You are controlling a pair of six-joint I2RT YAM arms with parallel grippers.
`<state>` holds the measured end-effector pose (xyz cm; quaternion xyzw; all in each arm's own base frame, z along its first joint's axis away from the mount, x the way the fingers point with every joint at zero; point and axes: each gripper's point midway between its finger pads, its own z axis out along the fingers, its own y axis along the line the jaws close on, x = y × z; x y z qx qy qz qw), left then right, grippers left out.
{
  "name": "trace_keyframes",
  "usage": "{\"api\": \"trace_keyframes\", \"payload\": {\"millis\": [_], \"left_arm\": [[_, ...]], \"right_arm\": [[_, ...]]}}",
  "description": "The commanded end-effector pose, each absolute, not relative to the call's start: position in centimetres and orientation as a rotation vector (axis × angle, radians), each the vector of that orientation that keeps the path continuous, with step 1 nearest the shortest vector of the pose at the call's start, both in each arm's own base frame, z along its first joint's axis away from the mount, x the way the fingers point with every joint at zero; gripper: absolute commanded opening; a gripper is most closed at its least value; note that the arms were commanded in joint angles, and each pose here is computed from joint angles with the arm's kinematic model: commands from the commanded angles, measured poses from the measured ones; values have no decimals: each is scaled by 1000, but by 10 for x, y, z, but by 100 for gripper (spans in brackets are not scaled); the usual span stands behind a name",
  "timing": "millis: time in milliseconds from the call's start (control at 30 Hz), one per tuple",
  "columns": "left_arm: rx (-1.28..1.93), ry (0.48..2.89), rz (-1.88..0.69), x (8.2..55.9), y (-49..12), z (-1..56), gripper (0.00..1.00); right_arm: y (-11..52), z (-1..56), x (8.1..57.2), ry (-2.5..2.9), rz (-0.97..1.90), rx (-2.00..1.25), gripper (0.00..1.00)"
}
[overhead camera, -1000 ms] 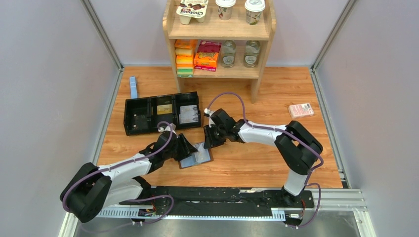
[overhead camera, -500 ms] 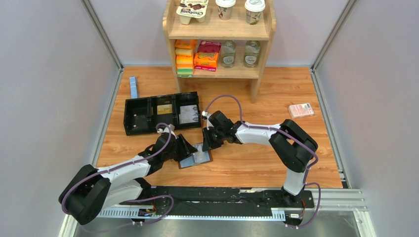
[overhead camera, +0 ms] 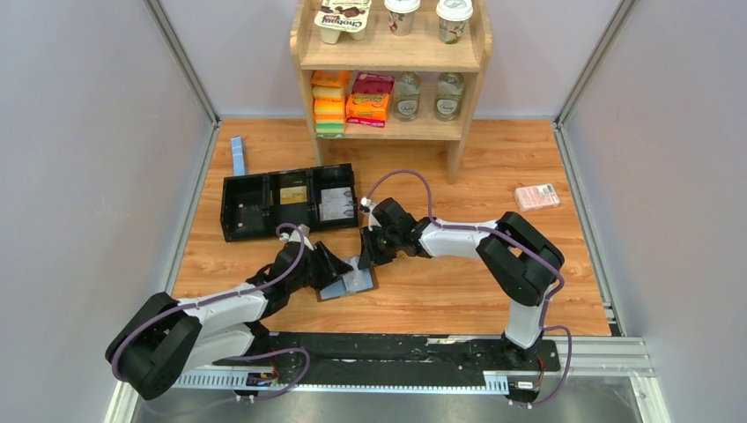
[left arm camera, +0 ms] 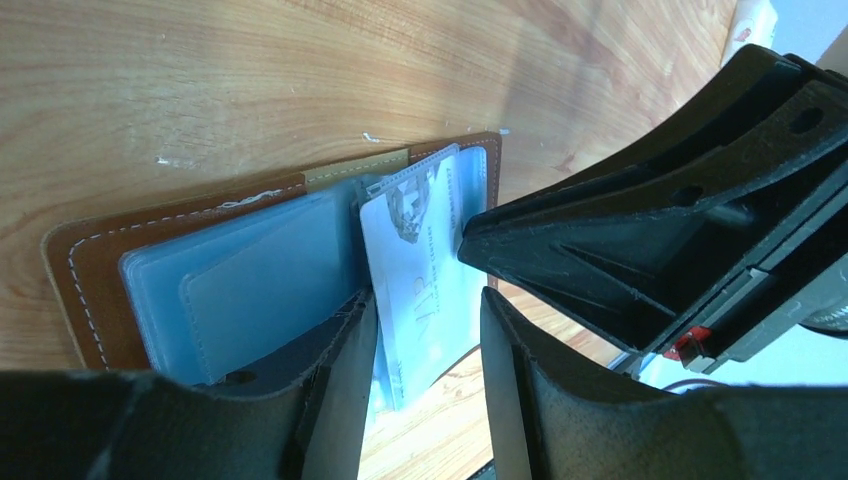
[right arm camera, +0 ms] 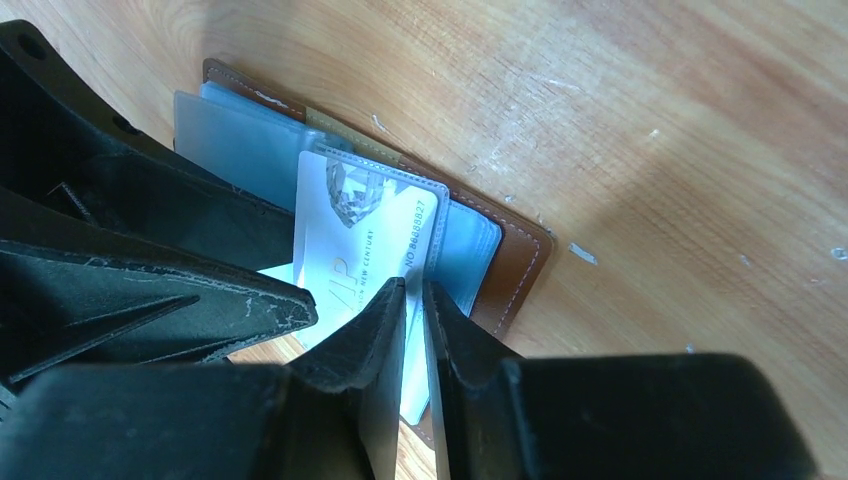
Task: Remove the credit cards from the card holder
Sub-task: Remove the credit card from the card holder.
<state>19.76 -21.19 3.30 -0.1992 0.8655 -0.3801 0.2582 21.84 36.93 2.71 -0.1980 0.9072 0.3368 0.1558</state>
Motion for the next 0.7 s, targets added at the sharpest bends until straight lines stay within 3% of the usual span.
{"api": "trace_keyframes", "payload": {"millis": [0, 333, 667], "left_arm": [[-499, 2214, -1161, 206, -222, 62, 49], [-490, 2016, -1211, 210, -210, 97, 43], [-481, 2058, -1210, 206, -213, 87, 33]], "right_arm": [[359, 1, 206, 2687, 910, -562, 19], [359, 0, 208, 2692, 908, -549, 19], [362, -1, 208, 2700, 920, -551, 19]]}}
